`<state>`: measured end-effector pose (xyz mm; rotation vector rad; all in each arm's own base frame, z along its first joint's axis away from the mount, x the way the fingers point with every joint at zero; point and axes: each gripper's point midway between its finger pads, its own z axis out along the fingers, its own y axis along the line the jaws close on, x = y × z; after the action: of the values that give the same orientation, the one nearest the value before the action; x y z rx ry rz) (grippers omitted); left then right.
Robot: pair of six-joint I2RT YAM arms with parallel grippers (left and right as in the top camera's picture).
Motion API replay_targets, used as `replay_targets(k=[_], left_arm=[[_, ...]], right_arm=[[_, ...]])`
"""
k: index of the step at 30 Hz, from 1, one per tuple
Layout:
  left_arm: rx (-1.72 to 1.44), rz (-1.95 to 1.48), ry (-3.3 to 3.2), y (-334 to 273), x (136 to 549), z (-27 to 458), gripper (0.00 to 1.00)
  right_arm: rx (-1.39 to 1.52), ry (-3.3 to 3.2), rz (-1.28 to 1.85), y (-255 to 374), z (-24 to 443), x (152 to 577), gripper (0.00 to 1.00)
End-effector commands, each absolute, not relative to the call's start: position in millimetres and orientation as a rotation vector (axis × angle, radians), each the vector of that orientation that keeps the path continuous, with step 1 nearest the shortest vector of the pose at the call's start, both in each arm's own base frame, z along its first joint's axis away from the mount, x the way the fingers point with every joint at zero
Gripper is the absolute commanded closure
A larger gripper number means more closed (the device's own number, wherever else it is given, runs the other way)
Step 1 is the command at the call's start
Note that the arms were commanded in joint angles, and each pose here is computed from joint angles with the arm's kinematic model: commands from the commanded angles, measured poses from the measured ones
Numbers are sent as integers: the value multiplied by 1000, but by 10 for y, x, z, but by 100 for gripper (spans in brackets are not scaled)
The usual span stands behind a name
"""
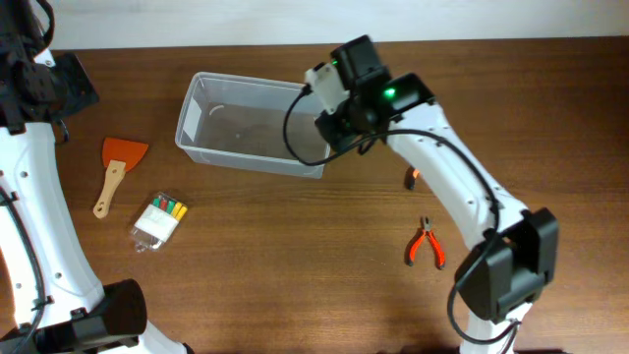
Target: Pack container
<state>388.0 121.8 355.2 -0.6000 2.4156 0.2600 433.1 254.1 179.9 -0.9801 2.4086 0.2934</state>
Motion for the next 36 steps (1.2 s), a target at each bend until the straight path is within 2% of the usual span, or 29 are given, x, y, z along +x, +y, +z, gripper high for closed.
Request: replay_targets(k=[1,5,15,36], left_arm=[[-614,251,2402,1217,3873,3586,98],[-614,251,2401,1217,3874,3587,98],[-614,251,2401,1217,3874,3587,98],[-614,250,2400,1218,3877,3589,98]], right_arm=[[-1030,2327,305,2721,1896,4381,96],[-1037,2294,302,2796,1815,4501,96],[-1098,2439,291,2756,1187,4459,96],[-1043,2683,150,2101,973,4292,96]])
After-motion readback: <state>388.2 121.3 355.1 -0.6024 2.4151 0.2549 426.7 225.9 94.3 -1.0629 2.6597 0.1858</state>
